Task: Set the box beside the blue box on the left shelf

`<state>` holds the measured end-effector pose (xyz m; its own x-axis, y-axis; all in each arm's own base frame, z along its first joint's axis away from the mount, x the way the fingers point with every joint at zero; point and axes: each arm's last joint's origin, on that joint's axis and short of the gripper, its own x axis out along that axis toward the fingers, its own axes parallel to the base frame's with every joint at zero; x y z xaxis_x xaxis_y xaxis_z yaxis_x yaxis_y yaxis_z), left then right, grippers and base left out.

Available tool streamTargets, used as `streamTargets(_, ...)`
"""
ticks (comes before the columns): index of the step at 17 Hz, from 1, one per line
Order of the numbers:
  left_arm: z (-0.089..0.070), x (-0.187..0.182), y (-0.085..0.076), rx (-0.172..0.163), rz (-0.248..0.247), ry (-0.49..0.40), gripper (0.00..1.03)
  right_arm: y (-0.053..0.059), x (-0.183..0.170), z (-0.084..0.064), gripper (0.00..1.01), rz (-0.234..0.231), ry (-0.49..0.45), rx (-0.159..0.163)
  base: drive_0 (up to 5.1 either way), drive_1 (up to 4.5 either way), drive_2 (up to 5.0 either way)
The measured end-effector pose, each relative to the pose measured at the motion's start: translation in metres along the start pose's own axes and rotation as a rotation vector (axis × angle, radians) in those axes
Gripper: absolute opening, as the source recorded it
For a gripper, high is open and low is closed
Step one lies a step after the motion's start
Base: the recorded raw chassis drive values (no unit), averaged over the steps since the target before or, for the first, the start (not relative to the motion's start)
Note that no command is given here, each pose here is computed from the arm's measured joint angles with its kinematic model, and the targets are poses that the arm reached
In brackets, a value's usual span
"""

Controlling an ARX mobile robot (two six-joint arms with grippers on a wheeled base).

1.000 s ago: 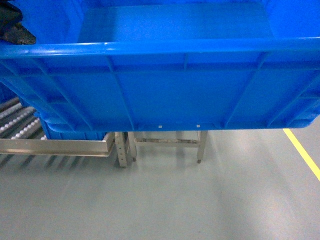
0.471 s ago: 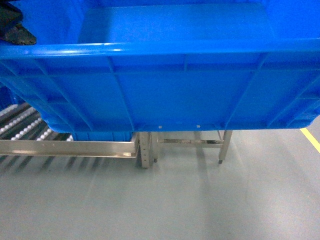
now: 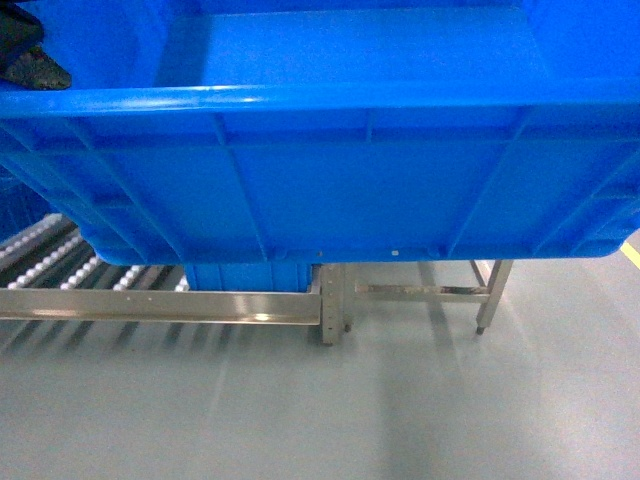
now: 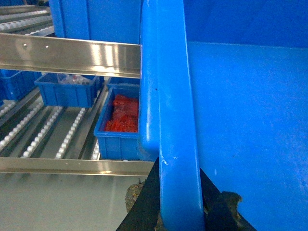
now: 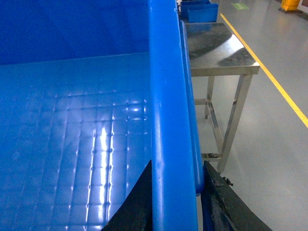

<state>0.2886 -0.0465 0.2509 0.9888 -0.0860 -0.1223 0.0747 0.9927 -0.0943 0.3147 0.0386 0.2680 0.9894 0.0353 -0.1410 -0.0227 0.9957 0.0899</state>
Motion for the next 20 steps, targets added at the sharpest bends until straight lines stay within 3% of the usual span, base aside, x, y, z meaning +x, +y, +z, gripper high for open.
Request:
streamTargets(12, -0.0004, 0.0, 0.0001, 0.0, 0.001, 0.004, 0.08, 0.0, 0.0, -0.0003, 0.19, 0.0, 0.003, 0.0, -4.7, 3.74, 1.1)
streamTargets(20, -0.0001, 0.0, 0.0001, -0.001, 0.0, 0.001, 0.08, 0.0, 0.0, 0.0002, 0.19, 0.001, -0.002, -0.001, -4.8, 1.93, 3.0)
